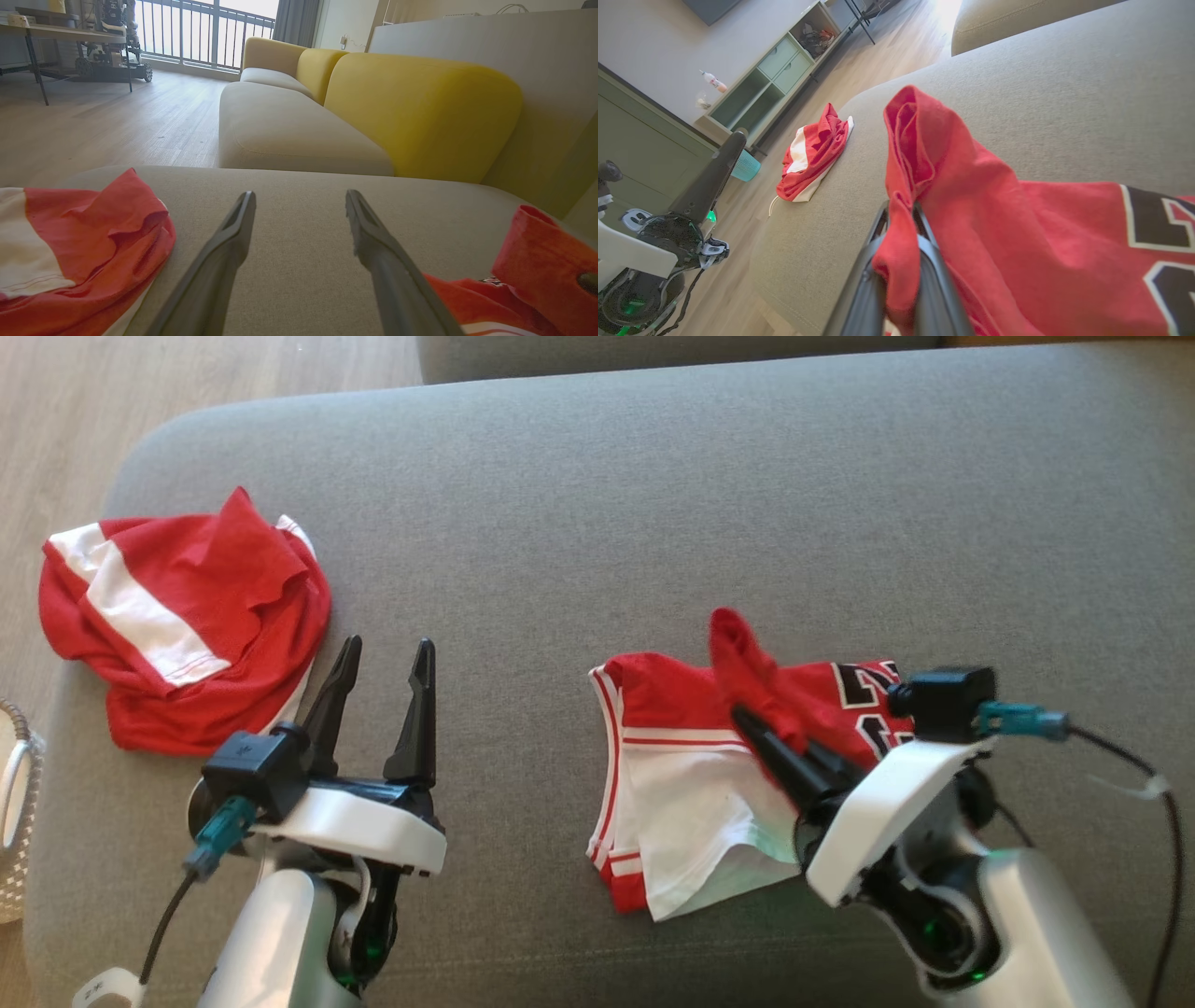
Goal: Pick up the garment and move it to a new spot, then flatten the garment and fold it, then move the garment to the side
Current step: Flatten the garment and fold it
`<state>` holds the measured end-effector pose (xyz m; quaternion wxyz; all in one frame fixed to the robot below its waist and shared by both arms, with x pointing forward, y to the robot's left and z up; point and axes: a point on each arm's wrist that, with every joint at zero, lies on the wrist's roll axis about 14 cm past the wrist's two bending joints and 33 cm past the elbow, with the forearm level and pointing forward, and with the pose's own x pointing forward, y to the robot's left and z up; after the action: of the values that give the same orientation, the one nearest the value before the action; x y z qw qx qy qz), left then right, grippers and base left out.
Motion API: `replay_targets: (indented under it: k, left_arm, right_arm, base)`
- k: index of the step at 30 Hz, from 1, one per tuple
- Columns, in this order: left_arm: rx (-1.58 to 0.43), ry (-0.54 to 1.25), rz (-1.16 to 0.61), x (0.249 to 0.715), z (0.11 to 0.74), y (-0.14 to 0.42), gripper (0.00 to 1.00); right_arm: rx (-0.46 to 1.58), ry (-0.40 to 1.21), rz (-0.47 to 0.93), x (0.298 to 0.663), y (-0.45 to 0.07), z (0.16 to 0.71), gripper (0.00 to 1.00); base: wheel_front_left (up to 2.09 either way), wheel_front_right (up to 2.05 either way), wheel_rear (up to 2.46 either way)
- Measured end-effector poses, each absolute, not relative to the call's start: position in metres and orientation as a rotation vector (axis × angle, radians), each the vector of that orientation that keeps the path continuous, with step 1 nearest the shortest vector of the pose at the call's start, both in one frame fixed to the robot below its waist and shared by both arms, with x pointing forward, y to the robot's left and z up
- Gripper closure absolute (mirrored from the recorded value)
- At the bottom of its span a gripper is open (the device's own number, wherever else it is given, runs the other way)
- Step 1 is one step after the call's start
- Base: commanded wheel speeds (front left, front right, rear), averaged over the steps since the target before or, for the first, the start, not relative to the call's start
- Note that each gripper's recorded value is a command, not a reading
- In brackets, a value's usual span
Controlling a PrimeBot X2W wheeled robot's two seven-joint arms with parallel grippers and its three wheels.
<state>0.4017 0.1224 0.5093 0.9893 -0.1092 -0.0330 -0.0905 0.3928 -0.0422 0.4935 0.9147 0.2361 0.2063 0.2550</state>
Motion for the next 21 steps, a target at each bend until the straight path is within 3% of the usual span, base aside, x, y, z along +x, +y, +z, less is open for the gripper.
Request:
replay_targets:
  k: [21]
  left_arm:
    - [-0.23, -0.052, -0.143, 0.394, 0.505, 0.134, 0.0]
  right_arm:
    - [0.61, 0.489, 0.572, 0.387, 0.006, 0.449, 1.0]
  base:
    - [0.0, 0.0, 0.0]
